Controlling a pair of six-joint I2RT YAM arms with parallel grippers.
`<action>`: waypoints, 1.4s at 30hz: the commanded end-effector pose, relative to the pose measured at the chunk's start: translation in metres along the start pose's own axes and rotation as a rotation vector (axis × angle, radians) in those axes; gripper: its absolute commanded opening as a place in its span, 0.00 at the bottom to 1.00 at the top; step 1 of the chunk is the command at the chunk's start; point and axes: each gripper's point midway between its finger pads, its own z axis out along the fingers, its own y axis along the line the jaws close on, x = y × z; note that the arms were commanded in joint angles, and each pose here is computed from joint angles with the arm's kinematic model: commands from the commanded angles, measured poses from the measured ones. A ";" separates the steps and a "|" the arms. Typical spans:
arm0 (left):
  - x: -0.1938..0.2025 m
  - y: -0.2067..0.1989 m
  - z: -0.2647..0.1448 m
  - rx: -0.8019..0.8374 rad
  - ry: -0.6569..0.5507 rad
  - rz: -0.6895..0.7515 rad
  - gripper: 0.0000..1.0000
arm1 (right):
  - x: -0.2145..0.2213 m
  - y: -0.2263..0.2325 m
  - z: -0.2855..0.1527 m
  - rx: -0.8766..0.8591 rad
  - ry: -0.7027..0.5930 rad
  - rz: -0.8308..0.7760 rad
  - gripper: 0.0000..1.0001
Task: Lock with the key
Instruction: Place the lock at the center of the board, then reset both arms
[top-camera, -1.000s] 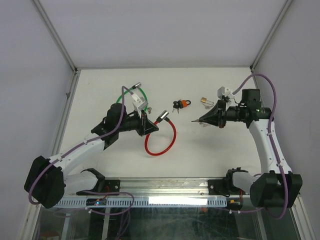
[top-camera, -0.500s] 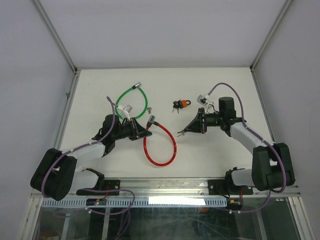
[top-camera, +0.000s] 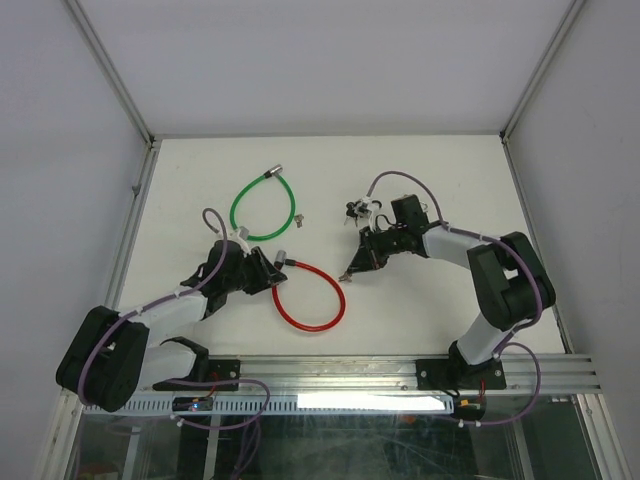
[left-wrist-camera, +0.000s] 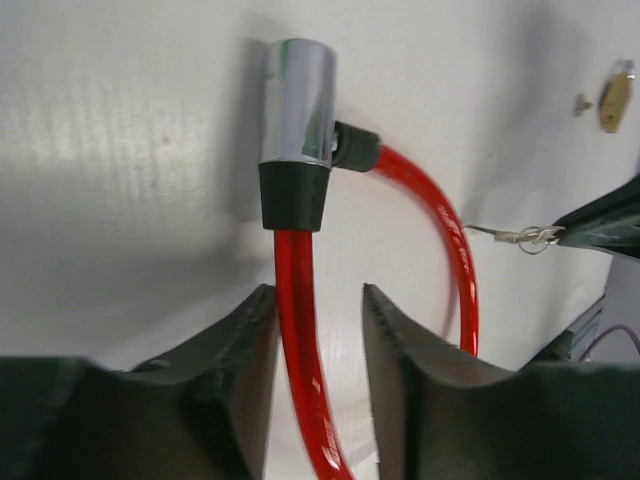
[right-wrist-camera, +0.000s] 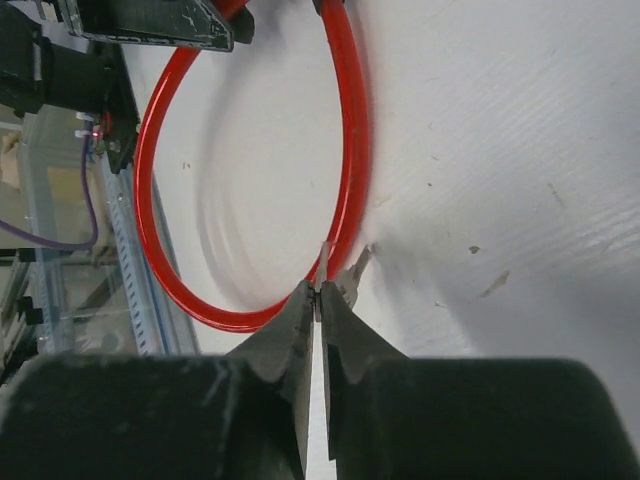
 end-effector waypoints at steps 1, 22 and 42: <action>-0.022 0.010 0.007 -0.126 -0.042 0.002 0.42 | -0.007 -0.014 0.003 0.079 0.026 -0.043 0.13; -0.129 -0.156 -0.117 0.289 -0.483 0.319 0.99 | -0.089 0.036 -0.166 0.455 -0.243 -0.622 0.59; -0.171 -0.307 -0.287 0.569 -0.704 0.679 0.99 | -0.195 0.214 -0.288 0.565 -0.649 -0.577 1.00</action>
